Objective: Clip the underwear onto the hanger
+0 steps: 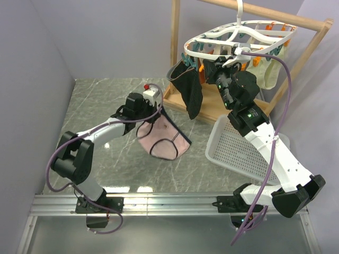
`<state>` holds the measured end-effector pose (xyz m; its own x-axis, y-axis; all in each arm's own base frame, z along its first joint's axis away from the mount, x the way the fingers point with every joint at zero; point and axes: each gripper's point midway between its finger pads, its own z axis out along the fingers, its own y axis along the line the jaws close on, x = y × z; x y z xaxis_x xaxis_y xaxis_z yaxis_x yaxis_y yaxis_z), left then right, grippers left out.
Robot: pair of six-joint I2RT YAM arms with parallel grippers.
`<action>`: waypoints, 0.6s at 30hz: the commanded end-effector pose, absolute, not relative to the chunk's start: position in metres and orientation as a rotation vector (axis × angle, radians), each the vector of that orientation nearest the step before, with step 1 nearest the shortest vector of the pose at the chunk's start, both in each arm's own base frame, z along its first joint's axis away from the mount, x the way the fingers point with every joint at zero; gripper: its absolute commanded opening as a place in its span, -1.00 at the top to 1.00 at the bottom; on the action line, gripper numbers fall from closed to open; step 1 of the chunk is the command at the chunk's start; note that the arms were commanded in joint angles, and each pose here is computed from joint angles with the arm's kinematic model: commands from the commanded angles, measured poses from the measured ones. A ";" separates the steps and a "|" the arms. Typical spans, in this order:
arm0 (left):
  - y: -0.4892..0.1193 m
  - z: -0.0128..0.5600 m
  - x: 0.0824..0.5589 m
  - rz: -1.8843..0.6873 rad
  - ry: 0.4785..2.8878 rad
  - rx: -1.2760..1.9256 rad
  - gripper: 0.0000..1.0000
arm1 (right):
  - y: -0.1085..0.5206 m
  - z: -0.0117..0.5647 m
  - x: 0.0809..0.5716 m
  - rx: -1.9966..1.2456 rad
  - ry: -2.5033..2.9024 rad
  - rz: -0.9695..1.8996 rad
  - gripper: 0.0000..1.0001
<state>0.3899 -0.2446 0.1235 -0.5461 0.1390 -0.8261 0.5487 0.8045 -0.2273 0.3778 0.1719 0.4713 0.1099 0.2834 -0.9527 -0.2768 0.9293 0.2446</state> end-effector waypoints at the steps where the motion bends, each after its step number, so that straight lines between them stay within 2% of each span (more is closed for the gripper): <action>1: -0.282 0.215 0.400 -0.742 1.744 0.603 0.99 | 0.157 0.475 0.383 0.048 1.378 0.380 1.00; 10: -0.317 0.304 0.364 -0.881 1.483 0.676 1.00 | 0.160 0.475 0.378 0.031 1.370 0.404 1.00; 18: -0.334 0.361 0.354 -0.937 1.389 0.680 0.99 | 0.164 0.476 0.377 0.014 1.364 0.428 1.00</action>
